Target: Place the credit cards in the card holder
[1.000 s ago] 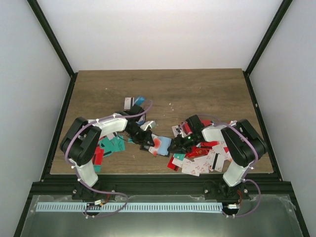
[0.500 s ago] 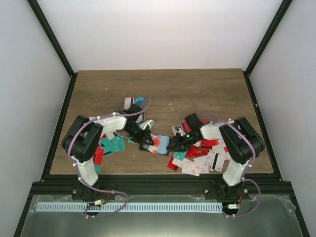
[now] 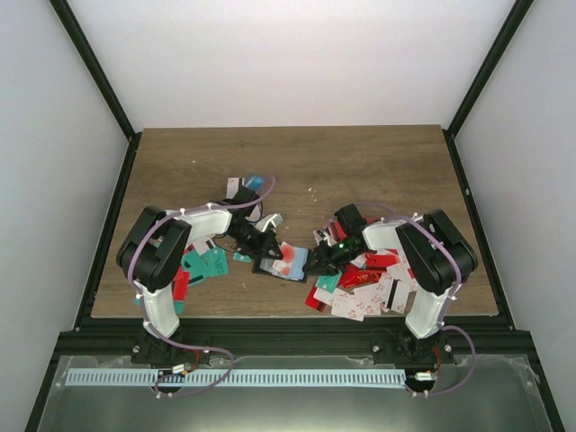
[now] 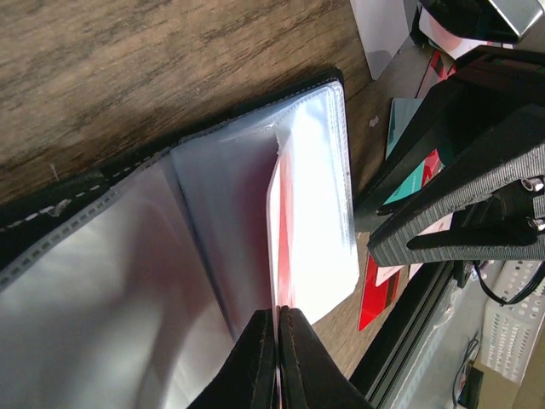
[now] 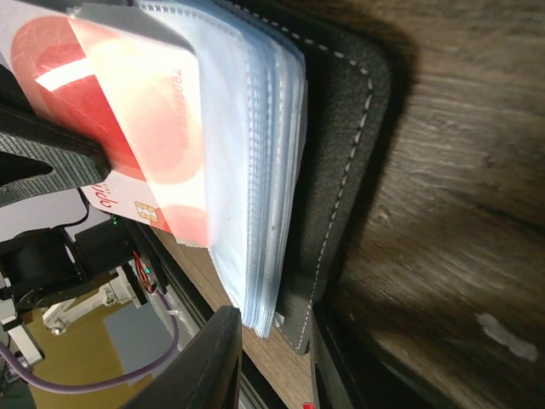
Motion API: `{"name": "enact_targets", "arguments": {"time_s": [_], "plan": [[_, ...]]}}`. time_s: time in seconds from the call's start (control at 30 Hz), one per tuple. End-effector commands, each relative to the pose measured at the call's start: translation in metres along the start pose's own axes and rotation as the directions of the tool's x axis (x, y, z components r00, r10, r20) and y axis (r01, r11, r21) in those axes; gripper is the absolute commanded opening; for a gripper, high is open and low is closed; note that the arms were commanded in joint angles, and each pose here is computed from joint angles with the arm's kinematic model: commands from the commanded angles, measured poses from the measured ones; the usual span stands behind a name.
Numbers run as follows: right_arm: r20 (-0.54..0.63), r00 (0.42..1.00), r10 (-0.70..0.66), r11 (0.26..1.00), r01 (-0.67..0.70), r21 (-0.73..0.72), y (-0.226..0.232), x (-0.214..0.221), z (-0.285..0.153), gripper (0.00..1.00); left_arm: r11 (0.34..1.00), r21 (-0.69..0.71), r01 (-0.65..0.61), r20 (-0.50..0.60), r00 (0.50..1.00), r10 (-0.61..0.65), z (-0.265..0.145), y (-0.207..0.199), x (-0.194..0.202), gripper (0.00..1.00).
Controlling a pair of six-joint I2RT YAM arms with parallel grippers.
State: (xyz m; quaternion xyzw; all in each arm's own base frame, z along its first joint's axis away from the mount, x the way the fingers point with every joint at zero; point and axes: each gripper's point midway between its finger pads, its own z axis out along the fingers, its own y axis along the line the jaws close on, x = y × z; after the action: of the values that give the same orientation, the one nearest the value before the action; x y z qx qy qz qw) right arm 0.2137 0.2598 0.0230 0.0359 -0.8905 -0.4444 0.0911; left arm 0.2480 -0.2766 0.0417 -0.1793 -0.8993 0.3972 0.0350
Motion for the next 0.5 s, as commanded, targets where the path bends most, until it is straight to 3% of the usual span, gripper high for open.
{"name": "enact_targets", "arguments": {"time_s": [0.0, 0.47], "plan": [[0.021, 1.000, 0.005, 0.994, -0.008, 0.108, -0.024, -0.009, 0.007, 0.26, 1.000, 0.001, 0.002, 0.023, 1.000, -0.002, 0.004, 0.004, -0.011, 0.04], [0.010, 1.000, 0.015, 0.997, -0.015, 0.072, -0.018, -0.018, 0.012, 0.22, 0.993, 0.026, 0.116, 0.037, 0.992, -0.117, 0.013, 0.011, 0.005, 0.04]]}}
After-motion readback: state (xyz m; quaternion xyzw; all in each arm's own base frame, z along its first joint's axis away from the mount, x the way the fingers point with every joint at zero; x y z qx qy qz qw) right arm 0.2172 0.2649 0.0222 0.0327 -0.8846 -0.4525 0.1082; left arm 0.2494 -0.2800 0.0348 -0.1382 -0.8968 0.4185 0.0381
